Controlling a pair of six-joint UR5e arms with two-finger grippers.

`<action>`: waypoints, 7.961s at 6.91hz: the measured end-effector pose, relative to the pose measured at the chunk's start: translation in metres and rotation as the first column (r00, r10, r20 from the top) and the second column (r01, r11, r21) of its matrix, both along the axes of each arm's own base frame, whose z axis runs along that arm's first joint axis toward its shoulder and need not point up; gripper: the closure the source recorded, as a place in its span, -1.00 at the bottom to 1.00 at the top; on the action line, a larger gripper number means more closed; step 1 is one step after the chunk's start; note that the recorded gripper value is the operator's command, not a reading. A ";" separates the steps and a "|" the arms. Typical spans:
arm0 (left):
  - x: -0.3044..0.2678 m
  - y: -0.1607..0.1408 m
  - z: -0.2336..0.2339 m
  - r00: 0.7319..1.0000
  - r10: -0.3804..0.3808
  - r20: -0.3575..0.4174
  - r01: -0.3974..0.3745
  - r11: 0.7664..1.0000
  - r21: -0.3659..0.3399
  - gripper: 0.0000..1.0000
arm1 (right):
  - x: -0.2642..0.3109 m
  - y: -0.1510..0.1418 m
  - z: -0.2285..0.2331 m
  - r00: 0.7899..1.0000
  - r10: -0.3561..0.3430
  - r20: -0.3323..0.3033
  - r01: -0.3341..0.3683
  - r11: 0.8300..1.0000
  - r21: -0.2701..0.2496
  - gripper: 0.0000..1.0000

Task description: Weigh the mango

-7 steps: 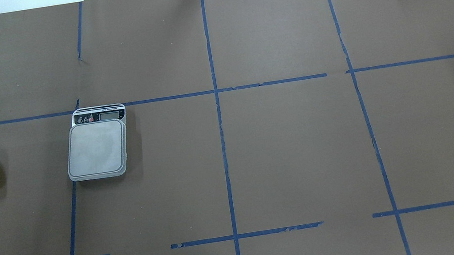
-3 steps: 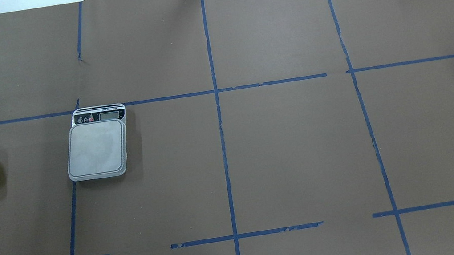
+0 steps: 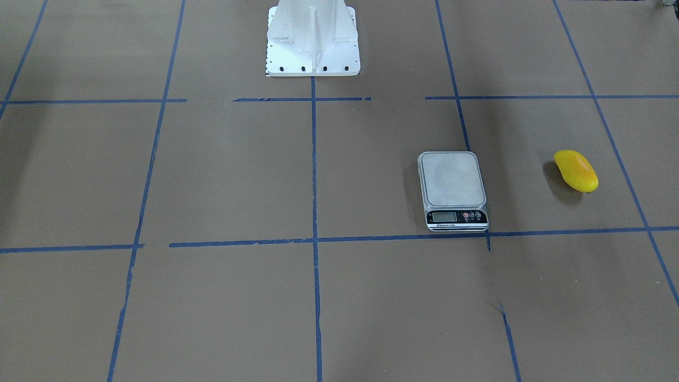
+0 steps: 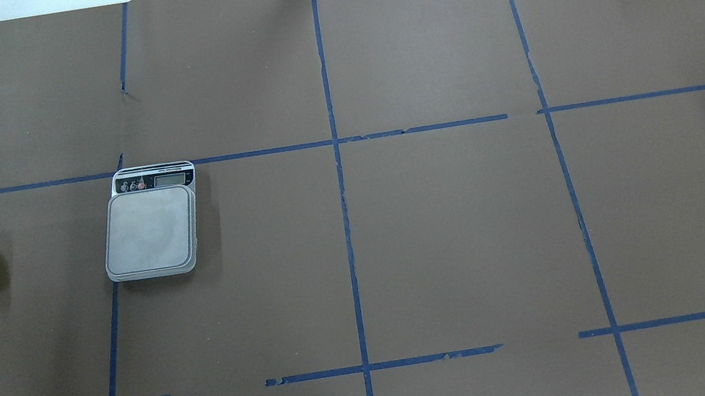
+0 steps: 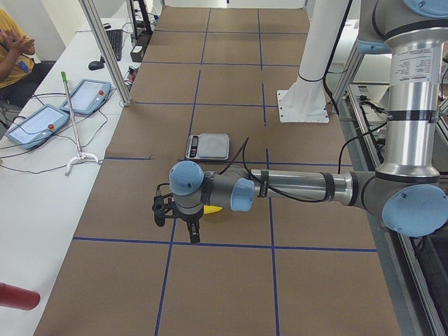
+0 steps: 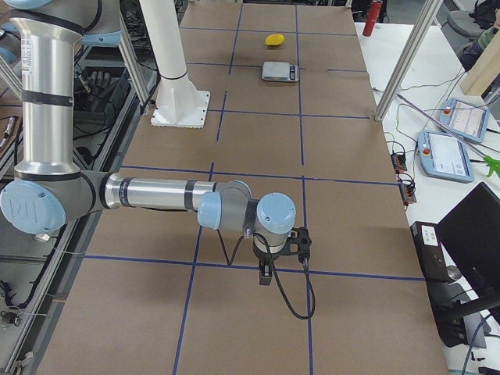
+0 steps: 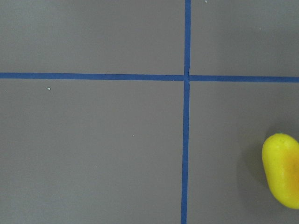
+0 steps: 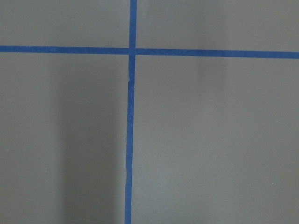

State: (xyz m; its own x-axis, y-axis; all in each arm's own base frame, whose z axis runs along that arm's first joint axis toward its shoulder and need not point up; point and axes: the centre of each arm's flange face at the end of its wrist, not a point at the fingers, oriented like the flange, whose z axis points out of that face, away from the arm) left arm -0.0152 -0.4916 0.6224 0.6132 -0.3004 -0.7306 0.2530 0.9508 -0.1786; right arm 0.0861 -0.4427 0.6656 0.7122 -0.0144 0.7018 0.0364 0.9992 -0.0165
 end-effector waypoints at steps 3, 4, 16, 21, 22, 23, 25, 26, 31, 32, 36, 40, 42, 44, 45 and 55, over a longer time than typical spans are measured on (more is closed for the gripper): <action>0.104 -0.013 -0.007 1.000 -0.014 -0.026 0.010 0.989 -0.149 -1.00 | 0.000 0.000 0.000 1.000 0.000 0.000 0.000 1.000 0.000 -1.00; 0.142 -0.025 -0.006 0.999 0.026 -0.023 -0.029 0.985 -0.171 -1.00 | 0.000 0.000 0.000 1.000 0.000 0.000 0.000 1.000 0.000 -1.00; 0.242 -0.027 -0.093 1.000 0.009 -0.011 -0.011 0.975 -0.224 1.00 | 0.000 0.000 0.000 1.000 0.000 0.000 0.000 1.000 0.000 -1.00; 0.363 -0.045 -0.223 0.993 0.110 -0.031 -0.114 0.968 -0.225 1.00 | 0.000 0.000 0.000 1.000 0.000 0.000 0.000 1.000 0.000 -1.00; 0.379 -0.042 -0.225 0.991 0.128 -0.029 -0.131 0.964 -0.231 1.00 | 0.000 0.000 0.000 1.000 0.000 0.000 0.000 1.000 0.000 -1.00; 0.388 -0.039 -0.225 0.990 0.139 -0.028 -0.142 0.963 -0.228 1.00 | 0.000 0.000 0.000 1.000 0.000 0.000 0.000 1.000 0.000 -1.00; 0.396 -0.039 -0.225 0.989 0.145 -0.035 -0.149 0.968 -0.203 -0.20 | 0.000 0.000 0.000 1.000 0.000 0.000 0.000 1.000 0.000 -1.00; 0.397 -0.039 -0.223 0.988 0.148 -0.036 -0.152 0.968 -0.199 -0.53 | 0.000 0.000 0.000 1.000 0.000 0.000 0.000 1.000 0.000 -1.00; 0.315 -0.066 -0.229 0.998 0.058 -0.031 -0.061 0.992 -0.110 -1.00 | 0.000 0.000 0.000 1.000 0.000 0.000 0.000 1.000 0.000 -1.00; 0.261 -0.071 -0.220 0.998 0.064 -0.009 -0.064 0.997 -0.044 -1.00 | 0.000 0.000 0.000 1.000 0.000 0.000 0.000 1.000 0.000 -1.00; -0.017 -0.016 -0.062 0.971 0.183 0.152 -0.209 0.962 0.174 -1.00 | 0.000 0.000 0.000 1.000 0.000 0.000 0.000 1.000 0.001 -1.00; -0.107 0.058 0.028 0.981 0.136 0.140 -0.151 0.983 0.102 -1.00 | 0.000 0.000 0.000 1.000 0.000 0.000 0.000 1.000 0.000 -1.00; -0.108 0.062 0.030 0.987 0.093 0.130 -0.101 0.993 0.055 -1.00 | 0.000 0.000 0.000 1.000 0.000 0.000 0.000 1.000 0.000 -1.00; -0.101 0.062 0.034 0.989 0.102 0.112 -0.107 0.993 0.045 -1.00 | 0.000 0.000 0.000 1.000 0.000 0.000 0.000 1.000 0.000 -1.00; -0.095 0.061 0.035 0.991 0.110 0.082 -0.114 0.992 0.047 -1.00 | 0.000 0.000 0.000 1.000 0.000 0.000 0.000 1.000 0.000 -1.00; -0.073 0.056 0.030 0.989 0.146 -0.003 -0.146 0.987 0.069 -1.00 | 0.000 0.000 0.000 1.000 0.000 0.000 0.000 1.000 0.000 -1.00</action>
